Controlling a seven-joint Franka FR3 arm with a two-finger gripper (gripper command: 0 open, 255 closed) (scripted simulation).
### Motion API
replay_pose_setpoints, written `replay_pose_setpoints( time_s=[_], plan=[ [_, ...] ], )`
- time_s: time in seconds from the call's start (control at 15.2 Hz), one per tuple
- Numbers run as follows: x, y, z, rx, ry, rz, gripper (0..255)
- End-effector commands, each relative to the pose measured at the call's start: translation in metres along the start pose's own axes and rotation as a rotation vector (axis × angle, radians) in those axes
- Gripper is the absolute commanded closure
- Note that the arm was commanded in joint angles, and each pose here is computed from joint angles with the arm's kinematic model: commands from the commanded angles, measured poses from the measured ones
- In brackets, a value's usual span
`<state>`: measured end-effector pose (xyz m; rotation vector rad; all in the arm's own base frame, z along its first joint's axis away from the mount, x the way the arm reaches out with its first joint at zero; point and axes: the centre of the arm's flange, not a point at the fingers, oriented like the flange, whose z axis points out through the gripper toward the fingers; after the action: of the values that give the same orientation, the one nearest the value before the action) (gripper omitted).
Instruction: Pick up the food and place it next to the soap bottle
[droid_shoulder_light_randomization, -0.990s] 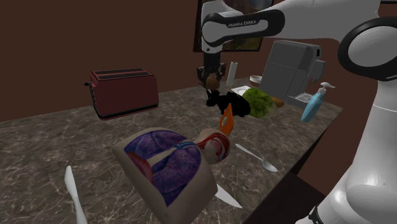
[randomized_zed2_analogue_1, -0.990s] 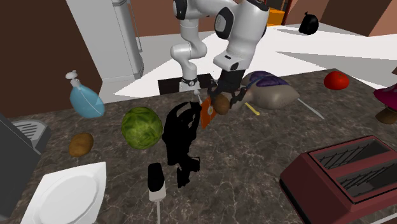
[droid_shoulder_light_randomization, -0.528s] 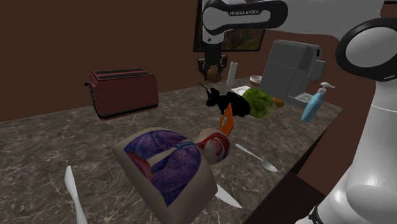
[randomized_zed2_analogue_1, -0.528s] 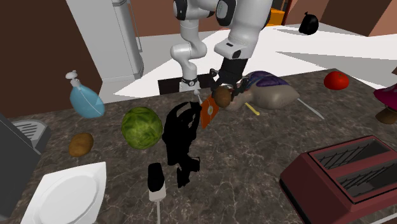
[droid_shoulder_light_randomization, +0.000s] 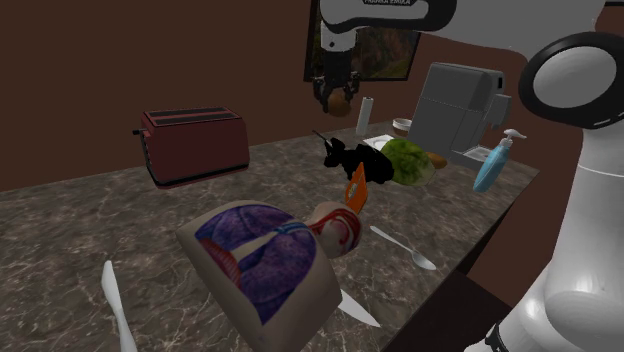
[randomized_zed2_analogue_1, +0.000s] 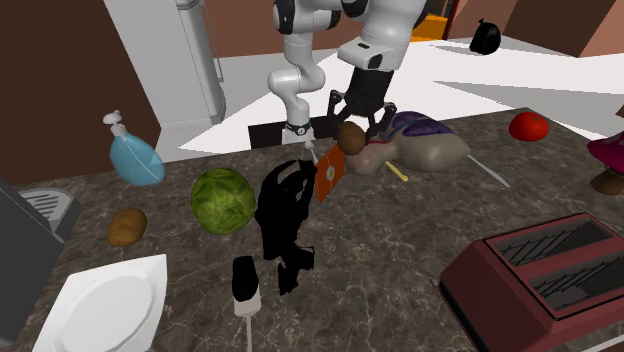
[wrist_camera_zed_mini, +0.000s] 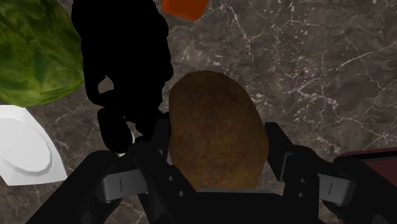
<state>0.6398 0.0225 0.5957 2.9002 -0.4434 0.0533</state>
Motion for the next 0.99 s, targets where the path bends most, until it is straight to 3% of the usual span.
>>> replay_pose_setpoints(
  time_s=[0.0,0.73,0.92],
  plan=[
    [0.000,0.001,-0.012,0.000,0.000,0.000,255],
    [0.004,0.012,-0.066,0.000,0.000,0.000,255],
    [0.002,0.051,-0.059,0.000,0.000,0.000,255]
  ],
)
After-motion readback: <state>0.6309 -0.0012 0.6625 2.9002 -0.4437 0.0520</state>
